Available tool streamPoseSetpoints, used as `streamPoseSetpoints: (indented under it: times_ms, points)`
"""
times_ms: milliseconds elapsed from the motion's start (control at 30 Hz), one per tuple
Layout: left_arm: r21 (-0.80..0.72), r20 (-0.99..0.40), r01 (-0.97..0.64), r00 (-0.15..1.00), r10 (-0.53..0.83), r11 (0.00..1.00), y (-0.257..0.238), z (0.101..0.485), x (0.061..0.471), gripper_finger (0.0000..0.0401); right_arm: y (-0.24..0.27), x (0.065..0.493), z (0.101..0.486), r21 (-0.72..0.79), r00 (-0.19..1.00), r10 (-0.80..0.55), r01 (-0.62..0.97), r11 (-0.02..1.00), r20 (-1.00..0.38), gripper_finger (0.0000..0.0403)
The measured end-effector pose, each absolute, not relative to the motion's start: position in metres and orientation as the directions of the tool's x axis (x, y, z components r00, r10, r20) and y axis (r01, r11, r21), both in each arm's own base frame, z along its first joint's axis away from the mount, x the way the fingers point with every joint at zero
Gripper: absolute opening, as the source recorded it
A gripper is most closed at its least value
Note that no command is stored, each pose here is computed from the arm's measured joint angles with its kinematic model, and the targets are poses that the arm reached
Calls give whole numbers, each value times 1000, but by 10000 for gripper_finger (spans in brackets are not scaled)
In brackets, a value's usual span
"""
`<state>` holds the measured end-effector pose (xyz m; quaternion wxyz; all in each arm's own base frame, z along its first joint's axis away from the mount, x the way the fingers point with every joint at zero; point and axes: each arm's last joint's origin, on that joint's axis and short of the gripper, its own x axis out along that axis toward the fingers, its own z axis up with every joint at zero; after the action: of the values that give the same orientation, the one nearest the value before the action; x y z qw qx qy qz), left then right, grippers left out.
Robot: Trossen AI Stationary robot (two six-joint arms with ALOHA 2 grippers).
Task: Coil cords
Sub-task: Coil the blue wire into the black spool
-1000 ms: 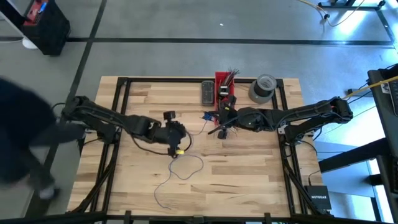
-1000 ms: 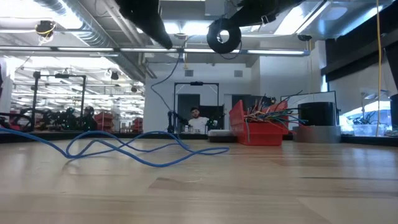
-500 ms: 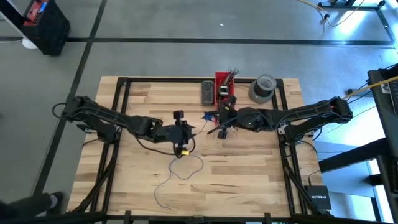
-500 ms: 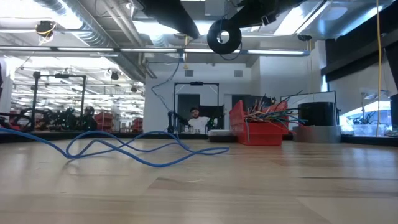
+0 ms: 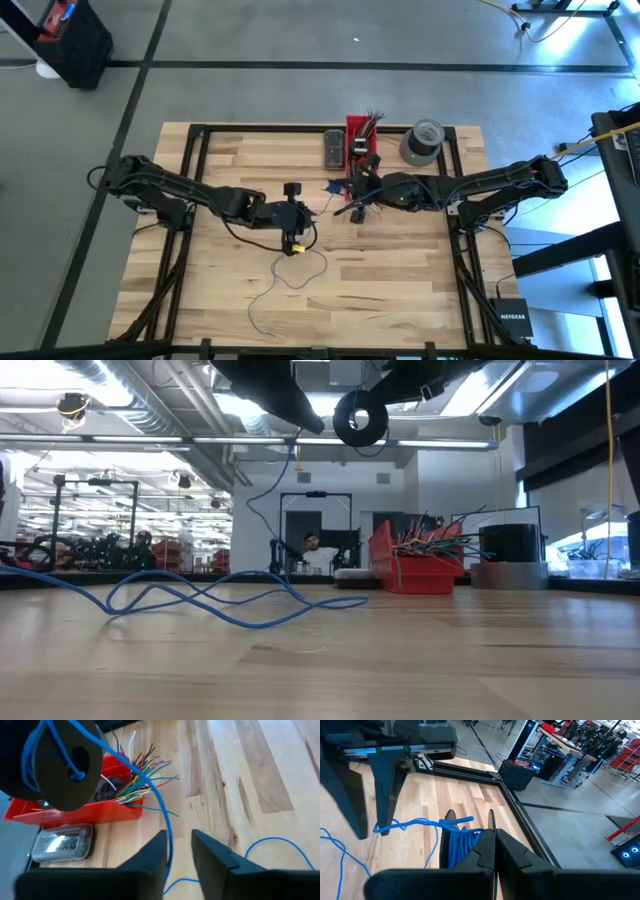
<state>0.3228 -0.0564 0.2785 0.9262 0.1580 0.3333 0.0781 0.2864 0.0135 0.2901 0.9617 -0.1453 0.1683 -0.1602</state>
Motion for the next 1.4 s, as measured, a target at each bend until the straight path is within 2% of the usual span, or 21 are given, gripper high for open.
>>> streamPoseSetpoints:
  times_ms: [133,200,433,600,933,1233,1400]
  points:
    - [348,-584,-39,773,249,937,-56,280,323,21,14,286,290,-332,893,-357,260,907,-274,8]
    - [354,-559,-38,792,244,934,-57,282,325,7,14,287,291,-325,896,-356,265,908,-264,8]
    - [359,-453,-68,859,237,931,-57,282,344,3,17,295,300,-239,956,-251,212,948,-151,8]
    - [365,-377,-108,891,253,925,-55,277,359,4,19,309,288,-247,963,-230,191,950,-142,8]
    - [396,-410,-142,857,313,907,-48,271,359,3,19,306,297,-238,969,-235,210,948,-82,8]
    - [424,-440,-167,821,363,890,-42,266,358,6,33,277,337,-187,984,-161,172,967,71,8]
    - [440,-478,-151,796,373,885,-41,262,355,4,45,254,350,-205,990,-122,133,970,67,8]
